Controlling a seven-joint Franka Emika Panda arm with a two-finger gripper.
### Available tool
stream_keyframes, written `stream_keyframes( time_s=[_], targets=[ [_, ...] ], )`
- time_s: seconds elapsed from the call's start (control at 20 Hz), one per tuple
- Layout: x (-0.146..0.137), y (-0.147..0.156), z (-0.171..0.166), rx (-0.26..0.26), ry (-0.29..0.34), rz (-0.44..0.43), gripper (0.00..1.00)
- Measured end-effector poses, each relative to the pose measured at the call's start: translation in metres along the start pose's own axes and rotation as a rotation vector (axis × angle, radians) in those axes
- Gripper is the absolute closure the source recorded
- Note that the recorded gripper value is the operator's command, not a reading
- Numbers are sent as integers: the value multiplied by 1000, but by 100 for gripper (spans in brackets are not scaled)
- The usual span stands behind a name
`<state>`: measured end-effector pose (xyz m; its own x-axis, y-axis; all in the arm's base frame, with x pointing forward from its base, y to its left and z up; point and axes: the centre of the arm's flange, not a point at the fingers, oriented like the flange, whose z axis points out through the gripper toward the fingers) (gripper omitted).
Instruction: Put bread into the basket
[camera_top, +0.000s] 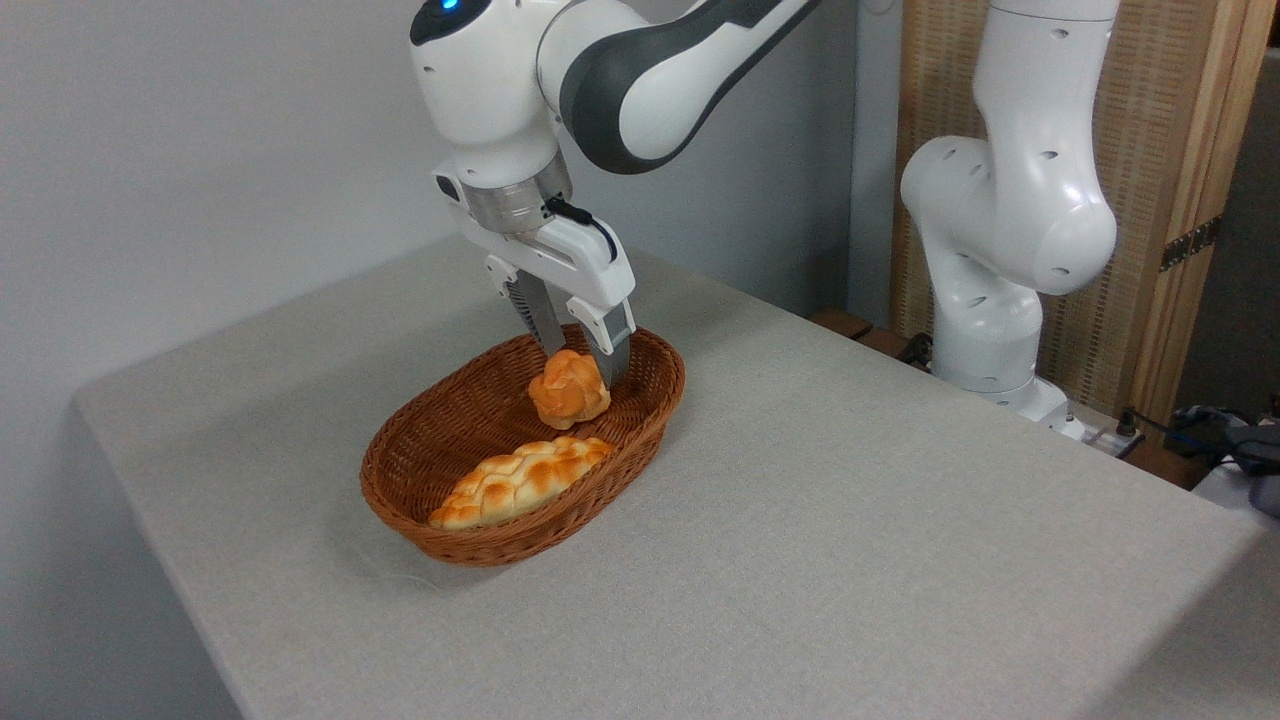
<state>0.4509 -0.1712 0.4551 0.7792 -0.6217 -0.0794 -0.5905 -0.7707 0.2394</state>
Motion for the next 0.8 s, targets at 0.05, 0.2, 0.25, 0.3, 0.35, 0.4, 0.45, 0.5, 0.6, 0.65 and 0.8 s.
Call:
stream_keyframes(
  time_s=[0.05,0.2,0.25,0.3,0.35,0.4,0.45,0.5,0.6,0.65,0.8],
  targets=[
    [1,0,-2,2,5,1,0],
    [6,-1,-22,17,47,4,0],
    [7,-1,-29,21,60,4,0],
    [9,-2,-42,29,85,5,0],
    [10,-2,-49,34,99,4,0],
    [11,-4,-63,48,123,5,0],
    [12,-5,-71,63,133,8,0],
    [12,-7,-84,104,145,17,0],
    [13,-9,-106,174,161,33,0],
    [14,-9,-117,206,172,40,0],
    [18,-10,-143,260,186,73,0]
  ],
)
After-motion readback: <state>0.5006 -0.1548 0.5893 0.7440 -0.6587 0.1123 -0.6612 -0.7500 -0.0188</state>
